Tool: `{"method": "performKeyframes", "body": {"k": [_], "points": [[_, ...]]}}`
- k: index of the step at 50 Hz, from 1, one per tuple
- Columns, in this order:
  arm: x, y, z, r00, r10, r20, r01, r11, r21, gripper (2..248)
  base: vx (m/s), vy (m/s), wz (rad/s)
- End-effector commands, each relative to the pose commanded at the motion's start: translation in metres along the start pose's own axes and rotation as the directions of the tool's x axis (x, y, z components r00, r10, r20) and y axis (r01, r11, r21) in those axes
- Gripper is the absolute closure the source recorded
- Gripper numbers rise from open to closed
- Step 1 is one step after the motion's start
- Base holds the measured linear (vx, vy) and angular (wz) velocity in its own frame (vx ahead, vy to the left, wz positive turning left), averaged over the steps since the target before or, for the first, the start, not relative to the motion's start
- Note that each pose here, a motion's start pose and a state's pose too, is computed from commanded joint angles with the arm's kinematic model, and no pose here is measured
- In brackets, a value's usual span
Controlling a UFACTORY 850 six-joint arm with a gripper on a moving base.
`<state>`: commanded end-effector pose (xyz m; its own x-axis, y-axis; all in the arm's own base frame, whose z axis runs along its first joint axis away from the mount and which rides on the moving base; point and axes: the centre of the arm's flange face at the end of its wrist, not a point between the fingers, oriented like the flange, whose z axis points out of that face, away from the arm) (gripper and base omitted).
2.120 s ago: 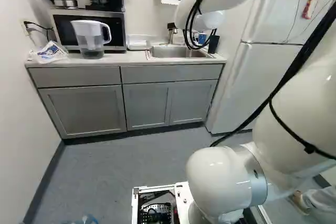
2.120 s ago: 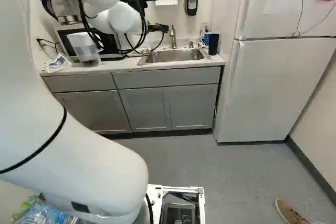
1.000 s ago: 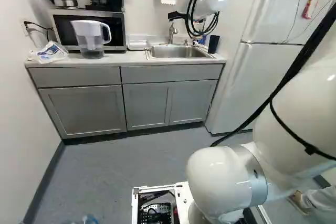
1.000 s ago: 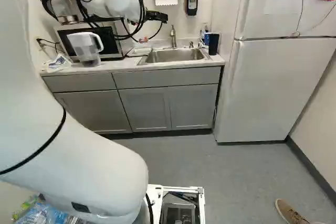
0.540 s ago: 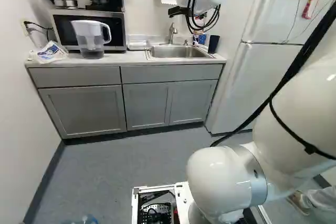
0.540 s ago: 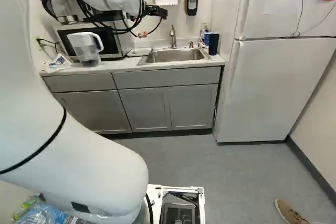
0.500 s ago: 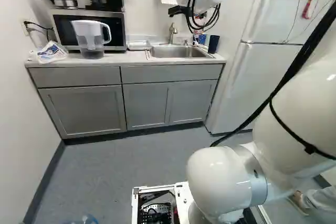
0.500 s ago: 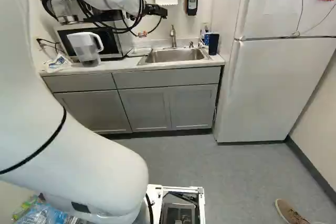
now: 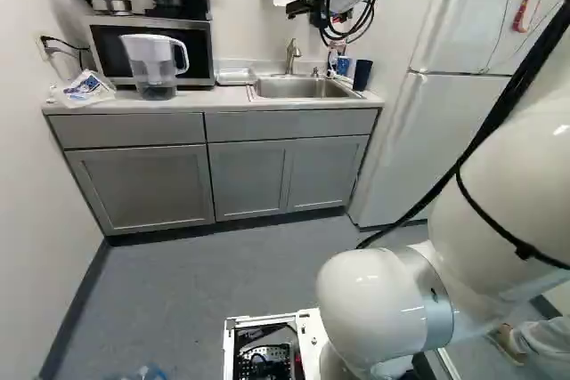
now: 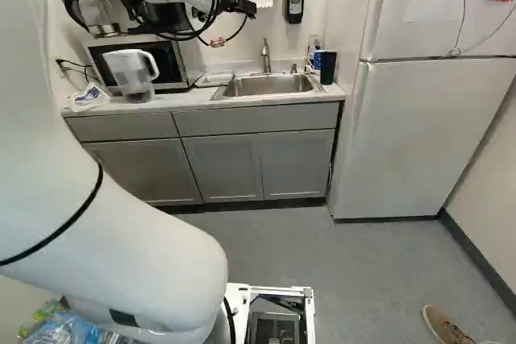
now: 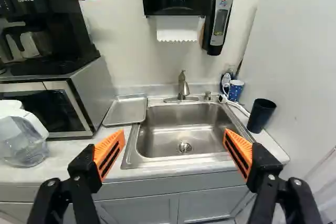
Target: Rinse the cup and place it in the tray
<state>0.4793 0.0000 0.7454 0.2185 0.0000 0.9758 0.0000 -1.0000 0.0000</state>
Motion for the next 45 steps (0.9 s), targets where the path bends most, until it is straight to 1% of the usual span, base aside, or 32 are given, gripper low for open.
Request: {"method": "performKeyframes", "body": {"k": [45], "points": [[0.0011,0.0,-0.0004,1.0,0.0,-0.002,0.0,1.0,0.0,3,0.007,0.001,-0.001]]}}
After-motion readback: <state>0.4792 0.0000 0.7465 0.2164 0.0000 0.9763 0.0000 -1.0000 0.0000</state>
